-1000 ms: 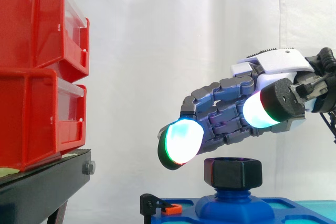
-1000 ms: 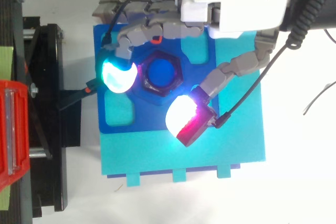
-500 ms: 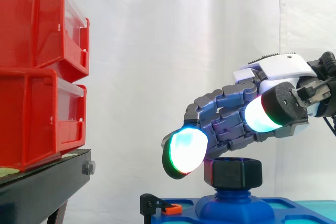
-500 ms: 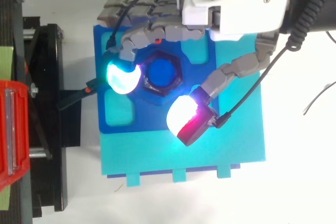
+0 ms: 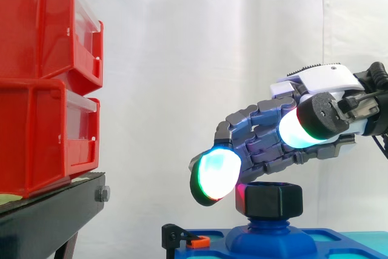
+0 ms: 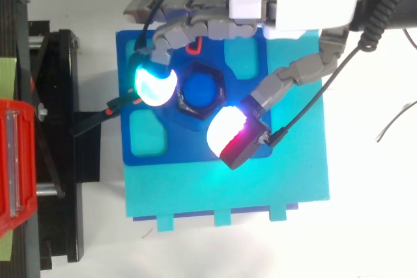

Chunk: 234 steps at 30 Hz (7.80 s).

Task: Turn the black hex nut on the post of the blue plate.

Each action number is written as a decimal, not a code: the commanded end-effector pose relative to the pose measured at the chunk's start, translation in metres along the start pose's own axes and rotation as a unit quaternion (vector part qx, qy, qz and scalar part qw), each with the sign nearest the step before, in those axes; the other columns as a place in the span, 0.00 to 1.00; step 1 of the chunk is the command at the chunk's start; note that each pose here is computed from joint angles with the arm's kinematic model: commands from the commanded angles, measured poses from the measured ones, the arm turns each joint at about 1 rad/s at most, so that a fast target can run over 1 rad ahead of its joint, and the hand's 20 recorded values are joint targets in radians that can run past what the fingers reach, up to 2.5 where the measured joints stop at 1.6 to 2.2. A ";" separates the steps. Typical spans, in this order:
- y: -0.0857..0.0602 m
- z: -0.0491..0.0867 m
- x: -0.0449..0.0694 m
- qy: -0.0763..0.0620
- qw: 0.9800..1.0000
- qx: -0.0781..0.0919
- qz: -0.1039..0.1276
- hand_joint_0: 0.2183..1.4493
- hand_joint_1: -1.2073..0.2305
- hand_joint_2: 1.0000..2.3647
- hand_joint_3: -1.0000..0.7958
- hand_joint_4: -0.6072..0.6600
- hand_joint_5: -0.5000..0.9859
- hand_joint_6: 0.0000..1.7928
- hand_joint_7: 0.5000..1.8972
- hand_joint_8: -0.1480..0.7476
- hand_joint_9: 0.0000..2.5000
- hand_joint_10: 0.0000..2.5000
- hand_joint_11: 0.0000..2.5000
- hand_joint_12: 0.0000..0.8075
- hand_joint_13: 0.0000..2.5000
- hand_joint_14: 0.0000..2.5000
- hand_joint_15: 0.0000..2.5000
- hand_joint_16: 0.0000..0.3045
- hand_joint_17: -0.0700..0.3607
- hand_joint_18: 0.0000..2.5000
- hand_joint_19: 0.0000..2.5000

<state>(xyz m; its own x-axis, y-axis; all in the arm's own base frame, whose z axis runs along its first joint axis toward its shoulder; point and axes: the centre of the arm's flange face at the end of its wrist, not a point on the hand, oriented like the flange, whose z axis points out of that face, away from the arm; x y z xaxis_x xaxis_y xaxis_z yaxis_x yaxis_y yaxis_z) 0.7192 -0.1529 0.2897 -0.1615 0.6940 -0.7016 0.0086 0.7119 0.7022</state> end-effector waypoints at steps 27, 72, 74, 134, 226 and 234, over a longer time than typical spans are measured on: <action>-0.033 -0.022 -0.029 0.019 0.999 -0.017 -0.021 0.17 0.46 0.00 0.28 0.60 0.17 0.28 0.28 0.42 0.00 0.00 0.00 0.43 0.00 0.00 0.00 0.15 0.41 0.00 0.00; -0.006 -0.007 -0.018 0.009 1.000 0.001 -0.023 0.17 0.44 0.00 0.28 0.60 0.17 0.28 0.29 0.42 0.00 0.00 0.00 0.43 0.00 0.00 0.00 0.15 0.40 0.00 0.00; -0.007 -0.006 -0.014 0.003 1.000 -0.002 -0.020 0.17 0.44 0.00 0.28 0.60 0.17 0.28 0.28 0.42 0.00 0.00 0.00 0.43 0.00 0.00 0.00 0.15 0.40 0.00 0.00; -0.033 -0.022 -0.033 0.013 0.999 -0.012 -0.028 0.17 0.47 0.00 0.28 0.61 0.17 0.28 0.30 0.42 0.00 0.00 0.00 0.43 0.00 0.00 0.00 0.15 0.40 0.00 0.00; -0.009 -0.014 -0.043 0.014 0.999 -0.017 -0.027 0.17 0.45 0.00 0.28 0.61 0.17 0.28 0.28 0.42 0.00 0.00 0.00 0.43 0.00 0.00 0.00 0.15 0.40 0.00 0.00; 0.001 -0.008 -0.036 0.010 0.999 -0.011 -0.029 0.17 0.45 0.00 0.28 0.61 0.17 0.28 0.29 0.42 0.00 0.00 0.00 0.43 0.00 0.00 0.00 0.15 0.40 0.00 0.00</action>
<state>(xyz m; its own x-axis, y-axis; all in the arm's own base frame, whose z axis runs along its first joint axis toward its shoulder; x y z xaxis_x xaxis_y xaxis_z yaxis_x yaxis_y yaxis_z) 0.7151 -0.1824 0.3167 -0.1841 0.6501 -0.7372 -0.0284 0.7462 0.6651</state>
